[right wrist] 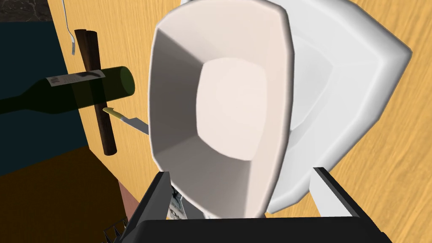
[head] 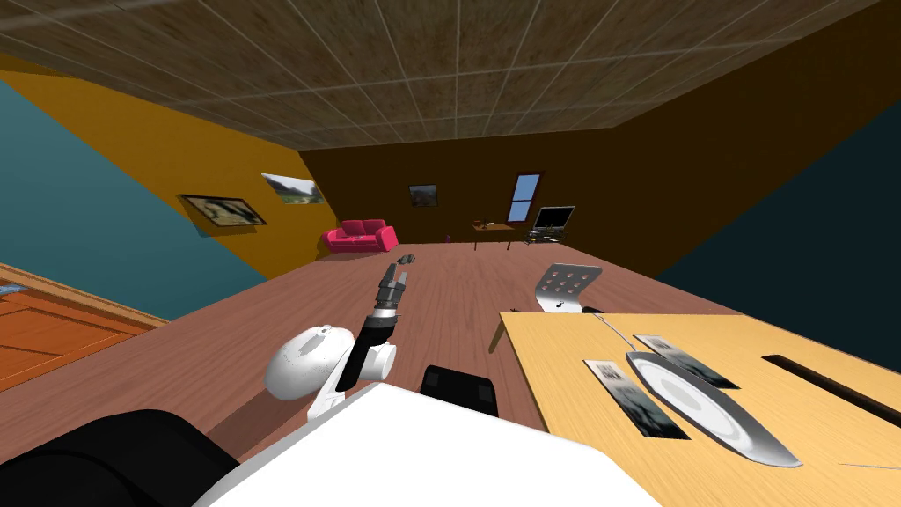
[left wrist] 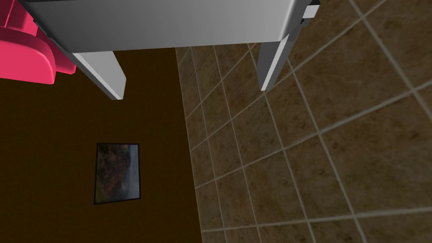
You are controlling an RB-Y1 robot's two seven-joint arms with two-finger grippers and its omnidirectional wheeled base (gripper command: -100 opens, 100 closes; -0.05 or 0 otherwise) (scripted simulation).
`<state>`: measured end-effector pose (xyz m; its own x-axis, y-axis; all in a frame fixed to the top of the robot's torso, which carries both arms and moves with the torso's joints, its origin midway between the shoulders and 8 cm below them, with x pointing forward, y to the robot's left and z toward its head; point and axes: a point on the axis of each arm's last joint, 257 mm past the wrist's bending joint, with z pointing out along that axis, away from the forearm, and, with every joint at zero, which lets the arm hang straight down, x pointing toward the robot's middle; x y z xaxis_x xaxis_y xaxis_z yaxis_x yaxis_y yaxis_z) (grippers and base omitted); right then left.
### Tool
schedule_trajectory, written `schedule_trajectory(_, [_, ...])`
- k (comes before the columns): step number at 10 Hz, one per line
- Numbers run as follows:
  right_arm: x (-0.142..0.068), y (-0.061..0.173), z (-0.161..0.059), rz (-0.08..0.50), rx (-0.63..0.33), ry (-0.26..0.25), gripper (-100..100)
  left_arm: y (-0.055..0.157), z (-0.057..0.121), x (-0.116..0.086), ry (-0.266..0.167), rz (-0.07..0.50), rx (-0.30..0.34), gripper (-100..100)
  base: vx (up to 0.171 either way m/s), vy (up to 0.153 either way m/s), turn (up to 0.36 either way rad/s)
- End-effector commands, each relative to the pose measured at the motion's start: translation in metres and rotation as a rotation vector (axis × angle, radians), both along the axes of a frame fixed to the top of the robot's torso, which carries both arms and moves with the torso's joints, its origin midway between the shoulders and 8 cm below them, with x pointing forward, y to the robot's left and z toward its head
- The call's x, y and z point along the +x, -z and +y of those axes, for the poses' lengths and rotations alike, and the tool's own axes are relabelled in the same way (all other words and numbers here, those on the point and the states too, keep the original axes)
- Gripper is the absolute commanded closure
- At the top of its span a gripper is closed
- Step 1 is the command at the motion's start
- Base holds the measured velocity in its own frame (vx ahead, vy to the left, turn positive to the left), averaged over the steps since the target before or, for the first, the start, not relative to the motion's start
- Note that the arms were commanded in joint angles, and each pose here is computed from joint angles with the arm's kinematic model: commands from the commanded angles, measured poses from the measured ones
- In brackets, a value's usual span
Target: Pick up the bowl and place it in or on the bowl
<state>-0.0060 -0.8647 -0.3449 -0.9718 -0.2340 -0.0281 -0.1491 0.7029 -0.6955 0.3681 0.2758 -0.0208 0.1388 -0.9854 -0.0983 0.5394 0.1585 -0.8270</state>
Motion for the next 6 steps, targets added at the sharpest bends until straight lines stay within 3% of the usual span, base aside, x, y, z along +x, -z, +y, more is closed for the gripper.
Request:
schedule_trajectory(1, [-0.002,-0.002,-0.001,-0.015,0.005,0.023,-100,0.000,0.000,0.000,0.000,0.000,0.000,0,-0.038,-0.007,-0.009])
schedule_trajectory(4, [-0.029,-0.007,-0.003,0.006,0.010,0.079,-100,0.000,0.000,0.000,0.000,0.000,0.000,0,-0.082,0.005,0.211])
schedule_trajectory(6, [-0.029,-0.007,-0.003,-0.011,0.013,0.098,-100,0.000,0.000,0.000,0.000,0.000,0.000,0,-0.061,-0.001,0.066])
